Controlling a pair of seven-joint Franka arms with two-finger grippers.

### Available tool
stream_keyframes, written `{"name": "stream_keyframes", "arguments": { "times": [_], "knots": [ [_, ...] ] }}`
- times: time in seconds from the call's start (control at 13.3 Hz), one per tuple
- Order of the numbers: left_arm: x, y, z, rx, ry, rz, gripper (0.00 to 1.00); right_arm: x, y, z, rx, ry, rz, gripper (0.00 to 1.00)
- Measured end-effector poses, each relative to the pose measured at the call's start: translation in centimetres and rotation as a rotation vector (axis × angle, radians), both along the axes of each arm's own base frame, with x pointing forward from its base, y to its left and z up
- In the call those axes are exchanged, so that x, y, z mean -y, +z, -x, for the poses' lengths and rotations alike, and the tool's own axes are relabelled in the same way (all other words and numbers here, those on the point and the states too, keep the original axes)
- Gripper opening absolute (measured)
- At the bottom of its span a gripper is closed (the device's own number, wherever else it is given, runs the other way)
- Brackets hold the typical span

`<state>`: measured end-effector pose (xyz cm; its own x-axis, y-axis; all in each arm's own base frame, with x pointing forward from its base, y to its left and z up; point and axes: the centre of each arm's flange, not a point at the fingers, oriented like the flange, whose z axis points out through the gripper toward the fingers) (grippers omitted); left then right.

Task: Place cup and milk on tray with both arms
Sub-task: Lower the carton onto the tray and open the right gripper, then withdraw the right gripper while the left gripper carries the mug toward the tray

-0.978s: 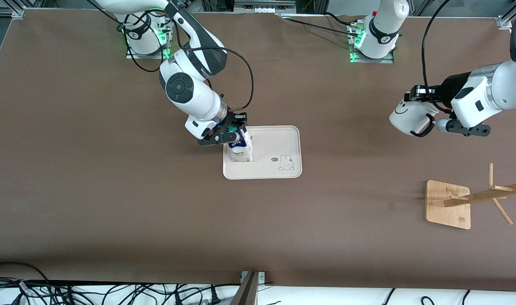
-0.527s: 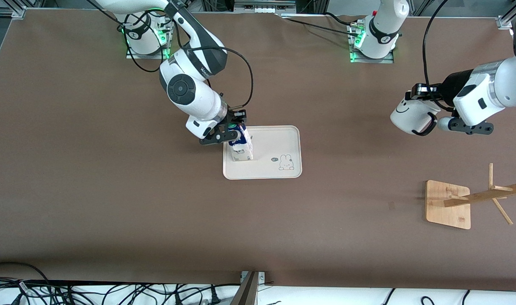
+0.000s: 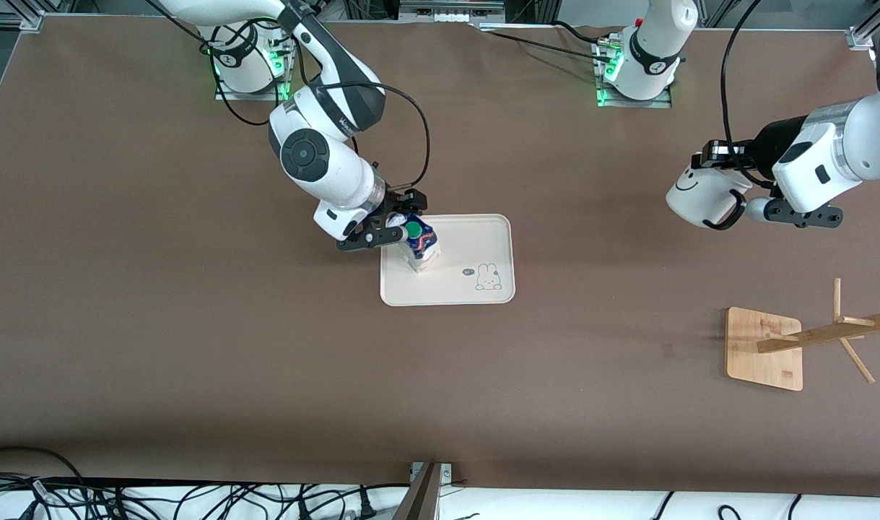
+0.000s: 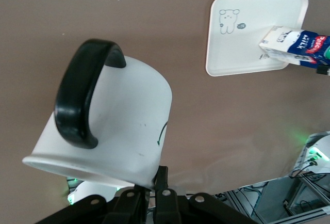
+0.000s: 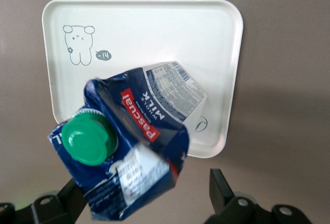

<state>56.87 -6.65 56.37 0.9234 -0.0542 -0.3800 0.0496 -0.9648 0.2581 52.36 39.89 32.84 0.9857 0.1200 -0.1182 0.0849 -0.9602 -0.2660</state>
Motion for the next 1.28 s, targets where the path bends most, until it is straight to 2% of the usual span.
{"name": "stream_keyframes", "arguments": {
  "times": [0.23, 0.38, 0.6, 0.83, 0.9, 1.05, 1.13, 1.28],
  "knots": [
    [1.6, -0.1, 0.3, 0.0, -0.039, -0.043, 0.08, 0.9, 0.3, -0.9, 0.007, -0.014, 0.006, 1.0],
    [2.4, -0.2, 0.4, 0.0, -0.057, -0.056, 0.08, 1.6, 1.6, -1.4, -0.01, -0.011, 0.025, 1.0],
    [3.2, -0.2, 0.6, 0.001, -0.073, -0.062, 0.08, 3.0, 7.6, -2.0, -0.01, 0.022, 0.081, 1.0],
    [3.5, -0.2, 0.6, 0.001, -0.079, -0.065, 0.08, 6.0, 16.1, -1.3, -0.015, 0.023, 0.133, 1.0],
    [3.7, -0.2, 0.7, 0.001, -0.083, -0.065, 0.08, 7.6, 18.7, -1.1, -0.005, 0.016, 0.162, 1.0],
    [5.1, -0.6, 0.8, -0.006, -0.105, -0.067, 0.08, 11.6, 22.4, -1.5, 0.064, -0.022, 0.253, 1.0],
    [6.5, -1.3, 0.8, -0.021, -0.115, -0.074, 0.08, 14.2, 23.7, -2.2, 0.1, -0.052, 0.295, 1.0],
    [10.7, -4.0, 0.7, -0.064, -0.115, -0.111, 0.08, 21.0, 24.8, -4.6, 0.134, -0.064, 0.337, 1.0]
  ]
}}
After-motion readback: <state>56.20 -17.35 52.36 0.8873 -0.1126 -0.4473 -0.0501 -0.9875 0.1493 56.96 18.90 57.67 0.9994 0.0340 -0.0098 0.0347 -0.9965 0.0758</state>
